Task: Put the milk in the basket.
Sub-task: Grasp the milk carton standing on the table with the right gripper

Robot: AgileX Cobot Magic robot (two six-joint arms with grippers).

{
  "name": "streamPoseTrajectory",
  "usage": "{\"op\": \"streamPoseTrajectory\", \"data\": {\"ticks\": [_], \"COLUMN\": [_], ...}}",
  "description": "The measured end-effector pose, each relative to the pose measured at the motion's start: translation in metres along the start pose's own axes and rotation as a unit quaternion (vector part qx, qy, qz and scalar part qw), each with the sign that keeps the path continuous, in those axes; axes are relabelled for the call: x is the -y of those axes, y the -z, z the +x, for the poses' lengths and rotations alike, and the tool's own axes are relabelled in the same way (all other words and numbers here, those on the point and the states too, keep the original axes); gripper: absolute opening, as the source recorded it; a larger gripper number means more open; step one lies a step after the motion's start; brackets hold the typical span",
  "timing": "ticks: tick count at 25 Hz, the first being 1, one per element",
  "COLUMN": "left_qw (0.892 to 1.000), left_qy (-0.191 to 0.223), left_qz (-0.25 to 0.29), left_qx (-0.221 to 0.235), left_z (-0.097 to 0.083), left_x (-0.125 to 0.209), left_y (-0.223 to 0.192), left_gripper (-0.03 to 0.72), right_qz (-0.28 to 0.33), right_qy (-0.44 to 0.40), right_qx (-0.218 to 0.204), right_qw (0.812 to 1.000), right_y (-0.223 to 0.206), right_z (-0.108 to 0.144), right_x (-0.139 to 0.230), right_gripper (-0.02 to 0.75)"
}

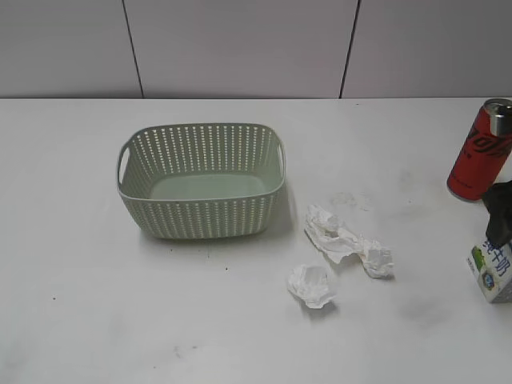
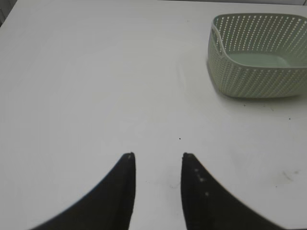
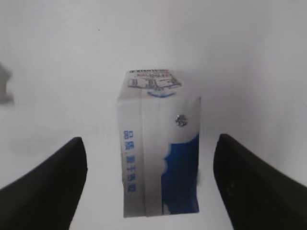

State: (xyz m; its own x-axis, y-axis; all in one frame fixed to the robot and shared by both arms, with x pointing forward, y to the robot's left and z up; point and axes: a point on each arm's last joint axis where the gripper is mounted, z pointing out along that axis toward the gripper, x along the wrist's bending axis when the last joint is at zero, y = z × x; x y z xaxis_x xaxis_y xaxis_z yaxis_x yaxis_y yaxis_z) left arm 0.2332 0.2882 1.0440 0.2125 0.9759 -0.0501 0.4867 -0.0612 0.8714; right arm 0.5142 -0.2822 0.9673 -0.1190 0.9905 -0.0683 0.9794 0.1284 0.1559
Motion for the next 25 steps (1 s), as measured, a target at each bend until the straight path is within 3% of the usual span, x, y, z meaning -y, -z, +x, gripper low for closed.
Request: {"op": "streamPoseTrajectory", "data": {"ticks": [7,13,25], "left_qw": [1.0,1.0,1.0], "left_qy": [0.0,0.0,0.0], "left_qz": [0.0,0.0,0.0], "left_qx": [0.0,0.0,0.0], "left_z": [0.0,0.0,0.0], "left_x": [0.0,0.0,0.0], "left_y": [0.0,0.0,0.0], "left_gripper": [0.235,0.235,0.235], "right_qz": [0.024,0.026,0.024], "right_qy": [0.004,0.006,0.005], "right_qx": [-0.001,0.001,0.002], "right_qw": [1.0,1.0,1.0], "right_y": [-0.018,-0.02,-0.014], "right_z": [0.001,0.001,0.0], "right_x": [-0.002,-0.003,-0.001], "right_gripper": [0.549,0.37,0.37]}}
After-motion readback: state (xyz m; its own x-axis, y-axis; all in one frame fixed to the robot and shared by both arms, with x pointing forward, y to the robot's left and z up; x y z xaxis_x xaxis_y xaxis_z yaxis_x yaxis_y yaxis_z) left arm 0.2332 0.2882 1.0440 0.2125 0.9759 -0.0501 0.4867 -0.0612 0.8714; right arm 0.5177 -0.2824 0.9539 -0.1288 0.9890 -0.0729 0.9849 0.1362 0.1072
